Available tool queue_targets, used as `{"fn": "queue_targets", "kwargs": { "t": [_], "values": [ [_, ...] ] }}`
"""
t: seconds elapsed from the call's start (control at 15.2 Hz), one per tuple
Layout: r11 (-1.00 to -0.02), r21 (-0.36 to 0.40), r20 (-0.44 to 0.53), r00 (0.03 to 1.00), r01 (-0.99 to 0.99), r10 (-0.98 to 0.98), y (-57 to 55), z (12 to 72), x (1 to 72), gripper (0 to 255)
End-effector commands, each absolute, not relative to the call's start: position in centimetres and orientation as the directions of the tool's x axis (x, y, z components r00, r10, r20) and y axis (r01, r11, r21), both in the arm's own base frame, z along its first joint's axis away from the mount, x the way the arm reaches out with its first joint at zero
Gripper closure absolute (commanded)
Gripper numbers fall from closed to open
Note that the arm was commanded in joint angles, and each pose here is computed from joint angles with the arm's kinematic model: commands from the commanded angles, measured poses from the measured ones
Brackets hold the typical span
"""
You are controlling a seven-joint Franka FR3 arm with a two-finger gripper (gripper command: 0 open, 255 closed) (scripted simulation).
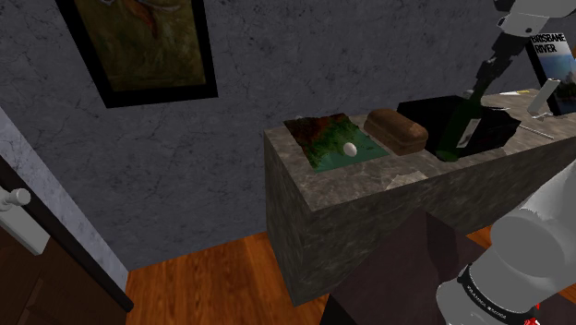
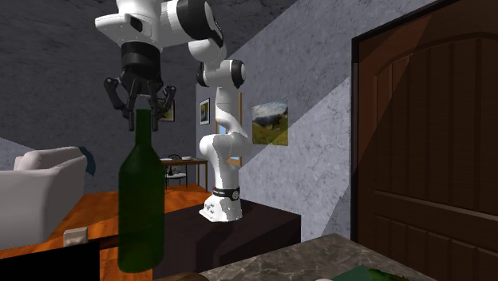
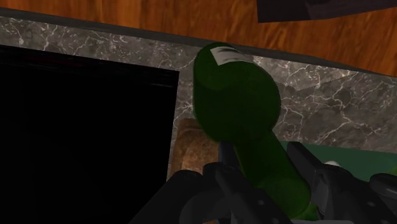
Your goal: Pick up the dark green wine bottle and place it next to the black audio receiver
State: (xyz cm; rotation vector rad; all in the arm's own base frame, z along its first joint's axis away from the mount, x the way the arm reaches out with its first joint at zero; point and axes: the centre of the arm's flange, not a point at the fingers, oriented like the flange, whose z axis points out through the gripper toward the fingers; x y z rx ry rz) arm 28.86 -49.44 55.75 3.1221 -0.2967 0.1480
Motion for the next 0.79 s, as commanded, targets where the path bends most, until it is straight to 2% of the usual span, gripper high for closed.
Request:
{"fn": "queue_targets", "kwargs": {
  "t": [0.0,0.73],
  "values": [
    [-0.982,-0.006,0.095,0.978,-0.188,-0.188,-49.5,54.7,28.8,255],
    [-0.982,-0.006,0.095,0.978,-0.188,-0.188,-49.5,49.2,28.8,255]
  ]
}}
